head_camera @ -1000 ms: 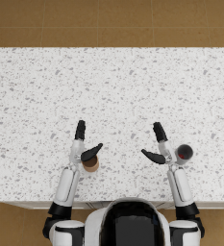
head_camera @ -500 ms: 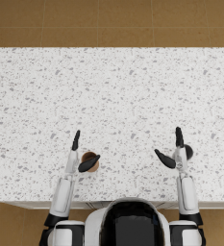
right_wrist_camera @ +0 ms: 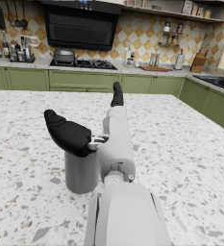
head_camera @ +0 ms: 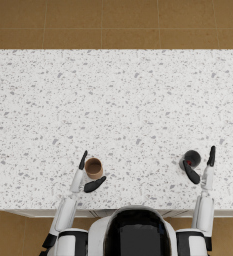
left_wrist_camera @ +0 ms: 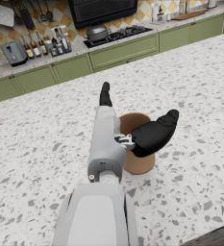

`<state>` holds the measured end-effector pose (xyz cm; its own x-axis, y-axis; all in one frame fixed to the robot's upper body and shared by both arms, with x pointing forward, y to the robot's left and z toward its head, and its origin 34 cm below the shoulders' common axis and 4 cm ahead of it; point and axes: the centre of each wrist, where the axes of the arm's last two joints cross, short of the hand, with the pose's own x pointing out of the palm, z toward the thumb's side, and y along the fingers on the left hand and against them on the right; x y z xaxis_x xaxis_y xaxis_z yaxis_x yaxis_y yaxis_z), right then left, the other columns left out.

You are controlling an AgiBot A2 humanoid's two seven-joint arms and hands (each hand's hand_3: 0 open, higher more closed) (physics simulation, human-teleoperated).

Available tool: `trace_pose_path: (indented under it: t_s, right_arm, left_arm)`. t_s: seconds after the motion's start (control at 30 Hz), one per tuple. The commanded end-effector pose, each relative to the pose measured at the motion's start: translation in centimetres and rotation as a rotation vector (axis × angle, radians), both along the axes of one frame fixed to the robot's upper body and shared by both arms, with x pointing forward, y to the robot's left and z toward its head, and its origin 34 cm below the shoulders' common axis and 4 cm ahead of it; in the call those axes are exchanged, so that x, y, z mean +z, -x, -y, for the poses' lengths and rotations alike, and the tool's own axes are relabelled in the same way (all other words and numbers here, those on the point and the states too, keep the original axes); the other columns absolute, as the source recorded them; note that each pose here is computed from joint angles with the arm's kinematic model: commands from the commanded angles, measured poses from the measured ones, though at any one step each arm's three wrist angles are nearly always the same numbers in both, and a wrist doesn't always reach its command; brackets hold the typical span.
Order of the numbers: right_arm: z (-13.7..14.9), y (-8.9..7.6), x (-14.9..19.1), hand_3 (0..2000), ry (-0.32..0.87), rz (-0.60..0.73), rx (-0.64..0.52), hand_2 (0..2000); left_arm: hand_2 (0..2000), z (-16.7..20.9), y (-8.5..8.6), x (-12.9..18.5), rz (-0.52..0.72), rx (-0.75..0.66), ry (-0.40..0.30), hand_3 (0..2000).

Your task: Pick up two cups and pour the berry on the right into the cup on the left

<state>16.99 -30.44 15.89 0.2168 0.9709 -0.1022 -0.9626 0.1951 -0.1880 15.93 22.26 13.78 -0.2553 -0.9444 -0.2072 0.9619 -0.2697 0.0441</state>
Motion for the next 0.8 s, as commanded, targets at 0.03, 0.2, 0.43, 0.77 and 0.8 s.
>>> trace_pose_path:
  t_s: [0.03,0.2,0.43,0.77,0.8]
  right_arm:
    - [0.5,0.6,-2.0,0,-0.026,-0.075,-0.029,0]
    - [0.5,0.5,-3.5,0,-0.049,-0.127,-0.036,0]
    - [0.2,-0.1,-4.8,0,-0.072,-0.167,-0.026,0]
    - [-0.8,-1.5,-6.5,0,-0.103,-0.217,0.009,0]
    - [-0.8,-1.7,-6.9,0,-0.108,-0.231,0.009,0]
  left_arm:
    - [0,-0.5,-0.1,-1.5,-0.055,0.021,-0.011,0]
    - [0,-1.0,-0.4,-2.1,-0.072,0.053,-0.009,0]
    - [0,-0.5,-0.7,-3.9,-0.134,0.053,0.004,0]
    - [0,-0.2,-1.5,-4.9,-0.162,0.079,0.028,0]
    - [0,-0.1,-1.5,-5.0,-0.165,0.077,0.03,0]
